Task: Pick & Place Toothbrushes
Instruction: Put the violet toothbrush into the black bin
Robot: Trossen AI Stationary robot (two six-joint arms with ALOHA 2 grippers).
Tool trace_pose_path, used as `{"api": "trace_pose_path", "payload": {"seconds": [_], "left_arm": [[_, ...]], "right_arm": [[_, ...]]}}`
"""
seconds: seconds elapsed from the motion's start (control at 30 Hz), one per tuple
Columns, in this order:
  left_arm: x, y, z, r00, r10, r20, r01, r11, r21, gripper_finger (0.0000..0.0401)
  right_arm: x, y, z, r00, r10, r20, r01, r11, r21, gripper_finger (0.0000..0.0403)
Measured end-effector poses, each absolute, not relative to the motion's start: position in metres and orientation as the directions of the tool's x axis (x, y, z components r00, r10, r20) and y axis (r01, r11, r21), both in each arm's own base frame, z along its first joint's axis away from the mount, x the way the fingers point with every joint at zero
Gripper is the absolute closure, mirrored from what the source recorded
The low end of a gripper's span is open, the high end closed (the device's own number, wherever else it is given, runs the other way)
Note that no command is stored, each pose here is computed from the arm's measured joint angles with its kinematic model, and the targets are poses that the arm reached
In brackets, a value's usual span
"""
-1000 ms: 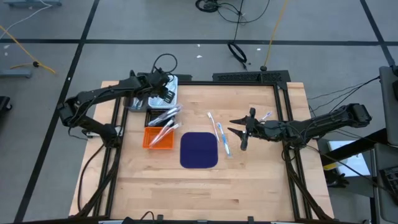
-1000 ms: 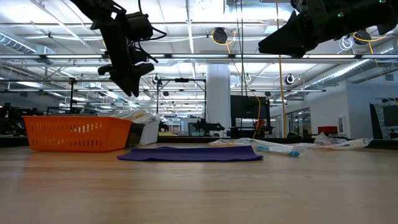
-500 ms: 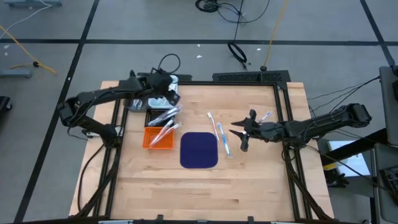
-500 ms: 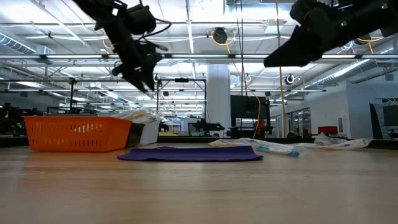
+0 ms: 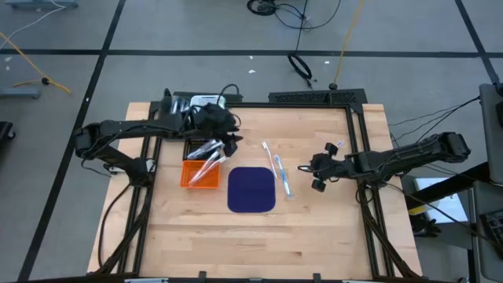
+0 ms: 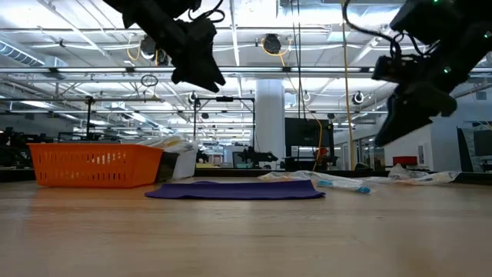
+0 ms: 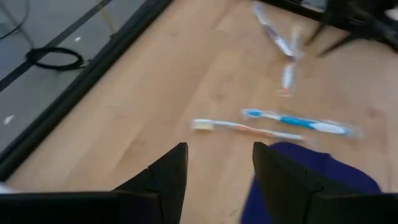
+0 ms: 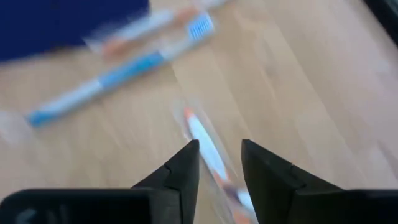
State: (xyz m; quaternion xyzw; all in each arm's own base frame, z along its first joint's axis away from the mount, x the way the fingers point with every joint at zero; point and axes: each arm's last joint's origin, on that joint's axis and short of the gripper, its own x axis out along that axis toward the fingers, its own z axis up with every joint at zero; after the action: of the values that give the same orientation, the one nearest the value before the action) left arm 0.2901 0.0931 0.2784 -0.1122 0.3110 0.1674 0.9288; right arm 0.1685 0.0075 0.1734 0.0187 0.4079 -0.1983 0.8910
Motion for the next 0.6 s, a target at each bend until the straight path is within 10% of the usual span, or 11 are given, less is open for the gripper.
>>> {"api": "trace_pose_path", "payload": {"seconds": [0.6], "left_arm": [[0.318, 0.069, 0.269, 0.813, 0.181, -0.554, -0.272, 0.959, -0.086, 0.0219]], "right_arm": [[0.152, -0.014, 0.163, 0.397, -0.296, -0.869, 0.379, 0.915, -0.138, 0.0310]]}}
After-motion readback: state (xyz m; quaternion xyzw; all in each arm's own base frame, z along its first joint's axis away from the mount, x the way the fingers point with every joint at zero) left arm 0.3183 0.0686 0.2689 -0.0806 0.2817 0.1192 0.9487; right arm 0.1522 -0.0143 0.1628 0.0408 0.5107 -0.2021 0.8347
